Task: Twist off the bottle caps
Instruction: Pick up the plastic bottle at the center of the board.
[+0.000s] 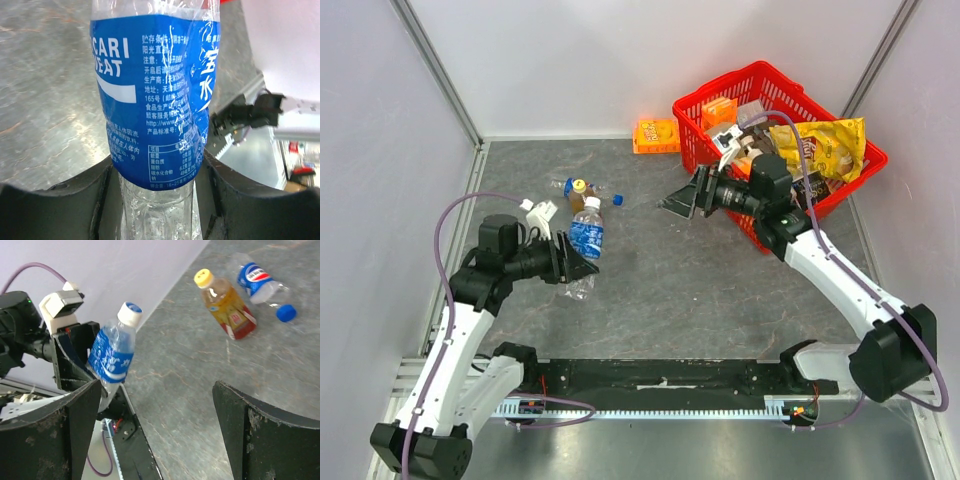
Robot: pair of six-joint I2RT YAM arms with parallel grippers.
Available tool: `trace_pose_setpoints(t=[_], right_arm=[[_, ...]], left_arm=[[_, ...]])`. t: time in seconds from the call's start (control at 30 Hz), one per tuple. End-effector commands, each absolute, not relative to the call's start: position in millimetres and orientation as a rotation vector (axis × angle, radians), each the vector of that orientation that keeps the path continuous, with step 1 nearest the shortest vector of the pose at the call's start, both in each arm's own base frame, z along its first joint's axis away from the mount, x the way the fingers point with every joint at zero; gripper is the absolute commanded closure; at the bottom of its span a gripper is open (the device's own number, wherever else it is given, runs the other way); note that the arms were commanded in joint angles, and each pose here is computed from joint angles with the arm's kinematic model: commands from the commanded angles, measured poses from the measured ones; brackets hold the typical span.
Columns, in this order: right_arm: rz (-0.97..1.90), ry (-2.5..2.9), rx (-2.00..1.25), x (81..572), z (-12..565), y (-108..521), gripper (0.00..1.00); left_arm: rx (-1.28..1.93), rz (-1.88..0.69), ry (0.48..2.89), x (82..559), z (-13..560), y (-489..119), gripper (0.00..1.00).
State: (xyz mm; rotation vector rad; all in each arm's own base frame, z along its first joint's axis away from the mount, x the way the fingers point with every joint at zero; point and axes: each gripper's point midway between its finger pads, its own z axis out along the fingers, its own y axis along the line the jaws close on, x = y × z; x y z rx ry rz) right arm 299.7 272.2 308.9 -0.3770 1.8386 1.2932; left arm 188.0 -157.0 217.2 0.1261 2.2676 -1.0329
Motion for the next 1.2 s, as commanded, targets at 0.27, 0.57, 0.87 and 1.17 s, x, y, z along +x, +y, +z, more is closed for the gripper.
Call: trace_pose_setpoints(t=[0.27, 0.57, 0.87, 1.17], right_arm=[[1.637, 1.654, -0.437, 270, 347, 342, 0.03], [1.799, 1.648, -0.42, 250, 355, 364, 0.22], [1.792, 1.698, -0.455, 233, 340, 358, 0.33], [1.825, 1.674, -0.441, 226, 347, 354, 0.44]], left_arm=[[0.619, -1.346, 2.001, 128, 265, -205, 0.46], [0.643, -1.346, 2.014, 127, 259, -218, 0.47], [0.632, -1.329, 2.007, 129, 258, -218, 0.47], [0.63, -1.319, 2.015, 129, 254, -218, 0.48]])
